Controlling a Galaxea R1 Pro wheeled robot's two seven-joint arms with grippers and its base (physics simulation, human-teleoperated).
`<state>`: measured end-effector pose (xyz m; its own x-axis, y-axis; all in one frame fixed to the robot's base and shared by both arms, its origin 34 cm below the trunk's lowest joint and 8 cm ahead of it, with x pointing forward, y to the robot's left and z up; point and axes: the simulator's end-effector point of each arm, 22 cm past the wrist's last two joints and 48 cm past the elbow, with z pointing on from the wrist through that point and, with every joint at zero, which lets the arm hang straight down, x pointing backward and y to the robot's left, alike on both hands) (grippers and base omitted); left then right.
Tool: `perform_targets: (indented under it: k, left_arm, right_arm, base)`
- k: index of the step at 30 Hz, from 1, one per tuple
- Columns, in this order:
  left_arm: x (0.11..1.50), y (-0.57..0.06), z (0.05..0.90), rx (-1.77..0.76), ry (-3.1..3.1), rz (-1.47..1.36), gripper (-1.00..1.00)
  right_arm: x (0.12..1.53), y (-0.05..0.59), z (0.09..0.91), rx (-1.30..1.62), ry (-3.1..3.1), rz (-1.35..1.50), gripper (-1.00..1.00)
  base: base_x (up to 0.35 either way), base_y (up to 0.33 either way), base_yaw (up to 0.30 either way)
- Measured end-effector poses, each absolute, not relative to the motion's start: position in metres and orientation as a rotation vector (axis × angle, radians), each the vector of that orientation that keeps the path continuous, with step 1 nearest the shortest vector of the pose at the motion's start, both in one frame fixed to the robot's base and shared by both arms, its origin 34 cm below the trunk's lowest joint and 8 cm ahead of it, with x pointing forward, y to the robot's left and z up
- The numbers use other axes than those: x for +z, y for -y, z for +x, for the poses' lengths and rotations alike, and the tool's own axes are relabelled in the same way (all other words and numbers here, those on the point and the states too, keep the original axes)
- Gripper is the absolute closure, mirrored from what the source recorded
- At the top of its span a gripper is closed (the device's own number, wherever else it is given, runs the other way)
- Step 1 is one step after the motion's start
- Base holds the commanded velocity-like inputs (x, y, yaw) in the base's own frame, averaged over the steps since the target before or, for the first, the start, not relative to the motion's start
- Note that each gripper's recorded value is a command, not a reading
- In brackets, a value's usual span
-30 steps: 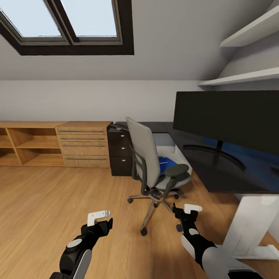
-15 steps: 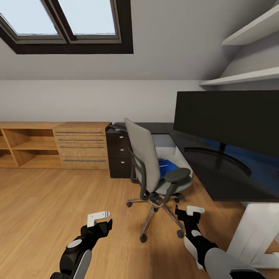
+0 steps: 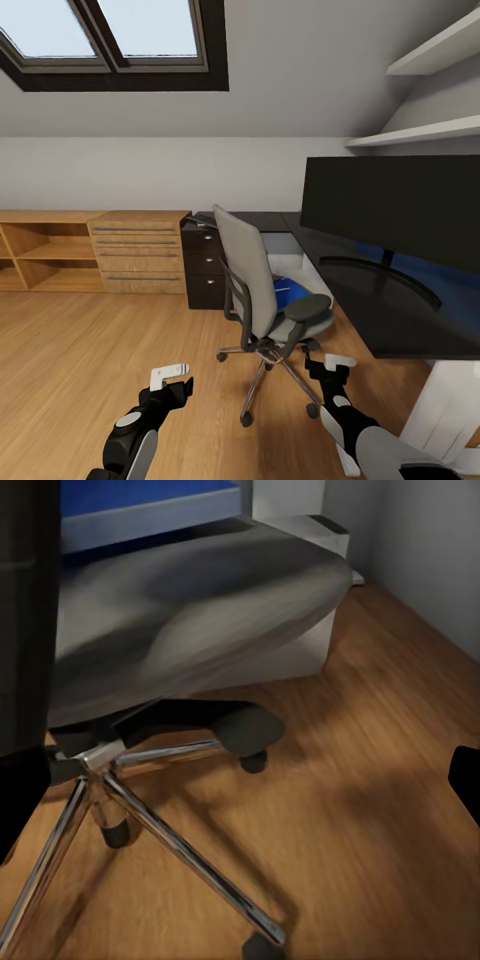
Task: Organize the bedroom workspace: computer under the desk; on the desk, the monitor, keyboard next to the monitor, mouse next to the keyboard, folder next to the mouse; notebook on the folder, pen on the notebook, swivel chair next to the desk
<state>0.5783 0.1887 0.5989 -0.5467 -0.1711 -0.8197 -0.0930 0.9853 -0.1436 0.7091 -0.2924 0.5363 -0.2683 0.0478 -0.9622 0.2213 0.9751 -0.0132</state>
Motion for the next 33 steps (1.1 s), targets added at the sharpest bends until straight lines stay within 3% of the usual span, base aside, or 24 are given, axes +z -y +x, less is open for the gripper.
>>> perform_targets:
  k: [16, 33]
  left_arm:
    - [0.5994, -0.1882, 0.5783, -0.103, -2.151, -0.184, -1.00]
    - [0.5985, -0.1879, 0.5783, -0.102, -2.152, -0.183, -1.00]
  right_arm:
    - [0.5370, 0.2920, 0.7094, -0.167, -1.838, 0.197, -1.00]
    - [0.5367, 0.2916, 0.7095, -0.167, -1.838, 0.194, -1.00]
  base:
    - [0.135, -0.016, 0.000]
    - [0.044, 0.000, 0.000]
